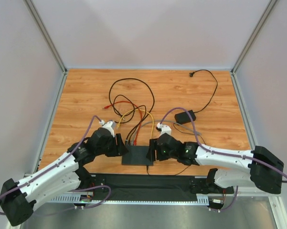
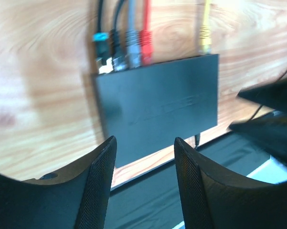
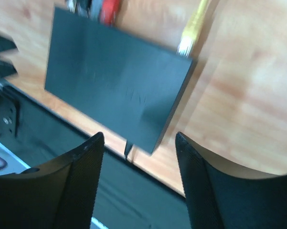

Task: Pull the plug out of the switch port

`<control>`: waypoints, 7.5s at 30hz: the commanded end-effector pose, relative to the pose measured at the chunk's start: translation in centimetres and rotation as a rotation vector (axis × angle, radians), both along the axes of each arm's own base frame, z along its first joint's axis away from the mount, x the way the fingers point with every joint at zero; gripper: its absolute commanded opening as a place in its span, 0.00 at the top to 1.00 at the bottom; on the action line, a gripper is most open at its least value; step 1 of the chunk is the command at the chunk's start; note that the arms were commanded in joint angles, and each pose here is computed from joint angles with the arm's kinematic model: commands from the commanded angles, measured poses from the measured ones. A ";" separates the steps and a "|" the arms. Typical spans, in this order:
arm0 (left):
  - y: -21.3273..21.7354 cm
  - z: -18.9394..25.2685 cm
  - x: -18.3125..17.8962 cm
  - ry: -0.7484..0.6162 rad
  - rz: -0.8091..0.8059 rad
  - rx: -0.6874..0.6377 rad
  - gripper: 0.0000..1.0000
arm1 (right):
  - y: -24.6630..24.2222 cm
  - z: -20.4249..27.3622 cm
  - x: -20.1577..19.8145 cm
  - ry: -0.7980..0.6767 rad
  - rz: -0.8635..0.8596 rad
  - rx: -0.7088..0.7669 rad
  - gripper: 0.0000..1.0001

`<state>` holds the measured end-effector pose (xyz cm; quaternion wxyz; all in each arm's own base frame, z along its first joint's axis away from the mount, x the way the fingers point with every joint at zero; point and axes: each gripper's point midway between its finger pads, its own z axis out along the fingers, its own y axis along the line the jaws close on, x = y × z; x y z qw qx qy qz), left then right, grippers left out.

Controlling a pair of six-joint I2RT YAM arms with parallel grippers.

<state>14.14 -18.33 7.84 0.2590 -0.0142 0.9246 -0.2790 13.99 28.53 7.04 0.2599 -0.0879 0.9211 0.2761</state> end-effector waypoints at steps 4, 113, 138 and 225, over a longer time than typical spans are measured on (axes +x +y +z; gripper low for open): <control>-3.9 2.0 1.3 -0.043 -0.231 0.002 0.43 | -0.9 -0.4 -3.1 -0.011 -0.144 -0.070 0.46; -1.2 -0.4 -0.1 -0.018 0.063 0.195 0.37 | -15.6 6.4 7.6 -0.162 -0.487 -0.180 0.99; -2.0 -0.4 -1.2 -0.044 -0.025 0.095 0.37 | -18.2 1.8 14.1 0.053 -0.520 -0.171 0.87; 2.0 3.9 -1.9 -0.180 0.001 0.060 0.37 | -25.2 34.1 31.1 -0.935 -1.039 0.237 1.00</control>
